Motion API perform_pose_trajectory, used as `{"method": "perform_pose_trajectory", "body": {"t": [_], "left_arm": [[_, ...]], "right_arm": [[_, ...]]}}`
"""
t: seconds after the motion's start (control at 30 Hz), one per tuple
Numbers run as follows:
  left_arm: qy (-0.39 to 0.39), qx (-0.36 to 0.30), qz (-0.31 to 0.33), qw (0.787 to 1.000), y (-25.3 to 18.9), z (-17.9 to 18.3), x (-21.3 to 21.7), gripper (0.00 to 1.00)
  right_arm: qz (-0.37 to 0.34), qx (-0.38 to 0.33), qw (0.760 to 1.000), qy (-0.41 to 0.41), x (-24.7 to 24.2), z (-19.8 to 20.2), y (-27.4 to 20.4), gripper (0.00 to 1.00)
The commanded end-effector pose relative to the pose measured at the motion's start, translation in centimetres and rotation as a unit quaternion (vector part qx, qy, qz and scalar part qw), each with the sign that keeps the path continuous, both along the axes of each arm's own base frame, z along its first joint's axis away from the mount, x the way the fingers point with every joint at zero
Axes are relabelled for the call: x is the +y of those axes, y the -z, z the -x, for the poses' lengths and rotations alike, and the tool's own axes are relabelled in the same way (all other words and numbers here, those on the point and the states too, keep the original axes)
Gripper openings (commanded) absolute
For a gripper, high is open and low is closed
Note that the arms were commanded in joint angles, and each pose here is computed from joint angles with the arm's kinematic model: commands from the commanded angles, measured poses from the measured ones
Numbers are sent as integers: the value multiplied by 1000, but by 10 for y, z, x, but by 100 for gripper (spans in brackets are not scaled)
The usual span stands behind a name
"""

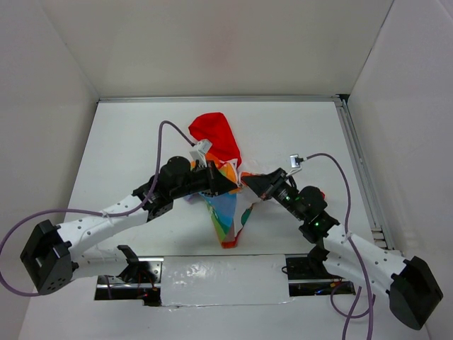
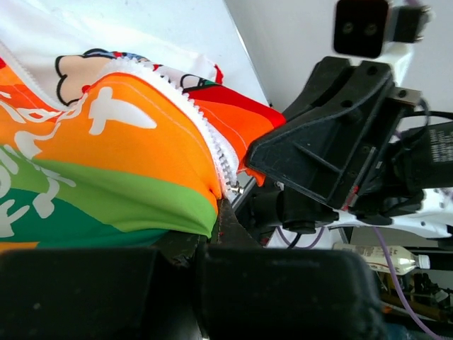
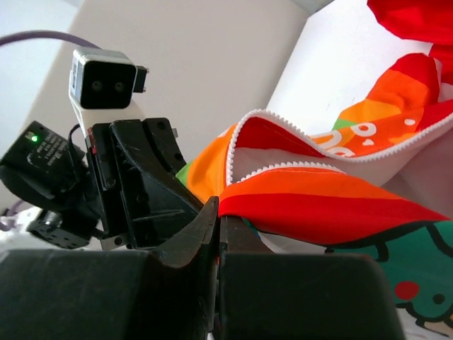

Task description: Zip up the jacket

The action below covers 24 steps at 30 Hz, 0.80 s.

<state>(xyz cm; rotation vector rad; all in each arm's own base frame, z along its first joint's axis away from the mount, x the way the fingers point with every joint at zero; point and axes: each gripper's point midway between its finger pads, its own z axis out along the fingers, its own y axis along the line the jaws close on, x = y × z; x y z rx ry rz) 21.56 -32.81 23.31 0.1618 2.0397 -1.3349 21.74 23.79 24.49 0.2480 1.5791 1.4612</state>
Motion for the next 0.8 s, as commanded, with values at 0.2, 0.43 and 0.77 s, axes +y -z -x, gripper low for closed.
{"method": "perform_pose_trajectory", "body": {"t": [0.2,0.43,0.77], "left_arm": [[-20,-53,13,998,-42,-12,-3,0],[-35,-61,6,998,-49,-18,0,0],[-6,-81,18,997,-57,-4,2,0]], "right_arm": [[103,-90,985,-102,25,22,-25,29],[118,-88,980,-133,28,32,-14,31],[135,-60,987,-70,20,8,-8,29]]}}
